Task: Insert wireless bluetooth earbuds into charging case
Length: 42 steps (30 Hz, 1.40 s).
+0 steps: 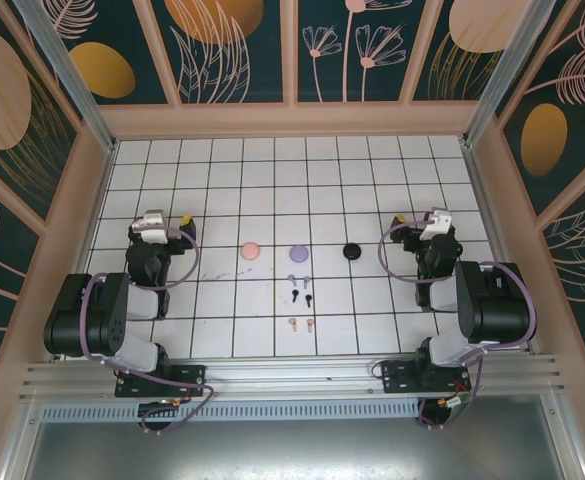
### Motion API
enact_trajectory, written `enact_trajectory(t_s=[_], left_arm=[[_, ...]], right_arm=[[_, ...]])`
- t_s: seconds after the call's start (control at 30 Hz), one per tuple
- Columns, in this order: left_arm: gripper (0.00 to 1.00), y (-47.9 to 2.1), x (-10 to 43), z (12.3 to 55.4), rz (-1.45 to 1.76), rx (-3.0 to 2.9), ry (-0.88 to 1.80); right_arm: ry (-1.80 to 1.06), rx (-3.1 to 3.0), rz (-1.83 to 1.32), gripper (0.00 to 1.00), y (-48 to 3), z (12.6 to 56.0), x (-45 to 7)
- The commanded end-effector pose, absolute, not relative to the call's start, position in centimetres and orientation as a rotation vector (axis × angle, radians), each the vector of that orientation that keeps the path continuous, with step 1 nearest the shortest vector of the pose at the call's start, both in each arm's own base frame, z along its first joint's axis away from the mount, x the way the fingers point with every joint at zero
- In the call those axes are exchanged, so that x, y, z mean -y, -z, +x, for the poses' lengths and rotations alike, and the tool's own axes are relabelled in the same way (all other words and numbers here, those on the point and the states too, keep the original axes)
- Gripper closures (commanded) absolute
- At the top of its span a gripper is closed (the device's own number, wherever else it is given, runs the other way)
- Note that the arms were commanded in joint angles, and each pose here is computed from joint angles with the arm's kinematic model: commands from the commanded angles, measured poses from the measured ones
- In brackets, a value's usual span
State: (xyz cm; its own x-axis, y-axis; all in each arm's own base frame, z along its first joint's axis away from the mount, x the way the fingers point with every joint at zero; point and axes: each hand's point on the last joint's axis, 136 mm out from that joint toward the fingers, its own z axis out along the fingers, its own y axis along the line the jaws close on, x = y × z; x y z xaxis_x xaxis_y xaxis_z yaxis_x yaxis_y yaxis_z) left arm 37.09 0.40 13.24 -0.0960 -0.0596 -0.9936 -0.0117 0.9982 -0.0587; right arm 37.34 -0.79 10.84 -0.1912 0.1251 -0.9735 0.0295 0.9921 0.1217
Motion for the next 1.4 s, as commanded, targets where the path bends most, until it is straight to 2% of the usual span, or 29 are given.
enact_trajectory(t_s=[0.0,0.4,0.6,0.67,0.77,0.93,1.07,1.2,1.37], left_arm=[[0.01,-13.6,-1.4,37.8,-0.113,-1.665,0.011],[0.01,-13.5,-1.5,37.9,-0.116,-1.67,0.011],[0.11,-14.2,-0.8,39.3,-0.074,-1.73,0.03],[0.1,-14.3,-0.6,40.3,-0.067,-1.785,0.043],[0.02,-15.4,-0.2,40.3,-0.043,-1.781,0.061],[0.01,-18.6,0.4,39.3,-0.068,-1.7,0.133],[0.01,-22.0,1.4,38.9,-0.099,-1.63,0.26],[0.01,-24.2,2.0,39.0,-0.172,-1.62,0.383],[0.01,-25.4,2.4,39.6,-0.265,-1.656,0.496]], right_arm=[[-0.089,-1.721,0.095,0.01,-12.1,37.9,0.8],[-0.116,-1.72,0.093,0.01,-12.1,37.8,0.9],[-0.031,-1.708,0.231,0.01,-14.9,37.4,2.7],[-0.062,-1.71,0.283,0.01,-16.0,37.0,2.8],[-0.147,-1.729,0.374,0.01,-17.4,36.8,2.7],[-0.222,-1.825,0.554,0.01,-17.8,37.0,3.2],[-0.311,-1.943,0.551,0.01,-16.6,37.7,1.6],[-0.455,-2.049,0.41,0.01,-15.7,38.0,-2.5],[-0.427,-2.173,0.267,0.01,-15.5,37.3,-7.1]])
